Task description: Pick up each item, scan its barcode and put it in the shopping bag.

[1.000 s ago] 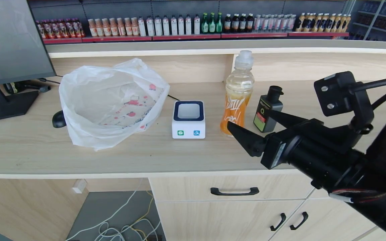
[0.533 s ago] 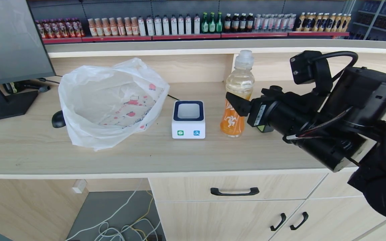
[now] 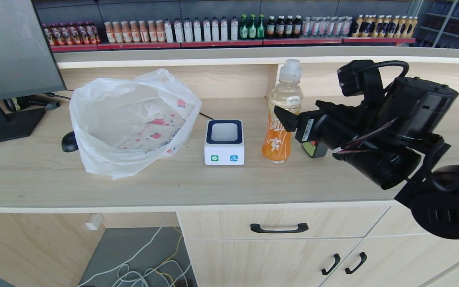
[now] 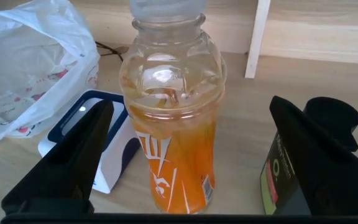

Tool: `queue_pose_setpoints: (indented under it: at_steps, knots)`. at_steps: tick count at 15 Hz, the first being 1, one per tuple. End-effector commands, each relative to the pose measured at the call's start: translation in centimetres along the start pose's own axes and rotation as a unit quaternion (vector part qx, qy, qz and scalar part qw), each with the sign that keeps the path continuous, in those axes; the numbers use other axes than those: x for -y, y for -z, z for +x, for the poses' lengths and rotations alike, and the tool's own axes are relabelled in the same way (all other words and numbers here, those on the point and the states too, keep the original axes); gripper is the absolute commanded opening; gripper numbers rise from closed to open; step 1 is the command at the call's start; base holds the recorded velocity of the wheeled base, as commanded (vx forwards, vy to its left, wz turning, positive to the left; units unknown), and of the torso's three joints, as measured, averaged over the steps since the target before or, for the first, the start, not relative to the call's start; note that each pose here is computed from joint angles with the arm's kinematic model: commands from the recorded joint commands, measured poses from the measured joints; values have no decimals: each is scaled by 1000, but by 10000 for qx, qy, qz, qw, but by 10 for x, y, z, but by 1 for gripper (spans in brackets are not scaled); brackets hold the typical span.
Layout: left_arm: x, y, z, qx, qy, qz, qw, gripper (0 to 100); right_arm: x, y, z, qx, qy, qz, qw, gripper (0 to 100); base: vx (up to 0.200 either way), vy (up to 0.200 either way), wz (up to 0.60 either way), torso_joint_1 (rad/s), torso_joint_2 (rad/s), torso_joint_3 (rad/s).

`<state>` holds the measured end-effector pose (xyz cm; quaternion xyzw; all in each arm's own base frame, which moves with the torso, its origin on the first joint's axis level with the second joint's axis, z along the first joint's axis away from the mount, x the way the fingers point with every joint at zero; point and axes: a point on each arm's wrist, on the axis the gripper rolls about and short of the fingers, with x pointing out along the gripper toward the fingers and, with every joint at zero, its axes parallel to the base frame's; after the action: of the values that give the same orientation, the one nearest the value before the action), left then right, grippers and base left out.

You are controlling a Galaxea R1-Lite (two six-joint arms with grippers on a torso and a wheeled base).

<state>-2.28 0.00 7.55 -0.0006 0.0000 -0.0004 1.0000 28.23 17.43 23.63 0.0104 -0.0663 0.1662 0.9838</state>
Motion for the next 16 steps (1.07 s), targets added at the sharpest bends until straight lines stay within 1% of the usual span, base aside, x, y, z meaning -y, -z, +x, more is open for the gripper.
queue_pose_setpoints:
  at_steps: [1,4,7,10,12,15,16]
  knots:
    - [0,0,0,0,-4,-1,10000,100,0,1,2,-15,12,-29,10000,100,0,0,0,0,0,0]
    - [0,0,0,0,-4,-1,10000,100,-1,4,1,-68,10,-154,9999,100,0,0,0,0,0,0]
    - [0,0,0,0,-4,-1,10000,100,-3,17,9,-136,22,-195,9997,100,0,0,0,0,0,0]
    - [0,0,0,0,-4,-1,10000,100,-4,24,14,-84,32,-160,9998,100,0,0,0,0,0,0]
    - [0,0,0,0,-4,-1,10000,100,-1,31,19,-55,94,-153,9998,100,0,0,0,0,0,0]
    - [0,0,0,0,-4,-1,10000,100,-1,40,28,131,126,-128,9998,100,0,0,0,0,0,0]
    - [0,0,0,0,-4,-1,10000,100,-1,42,29,101,124,-135,9998,100,0,0,0,0,0,0]
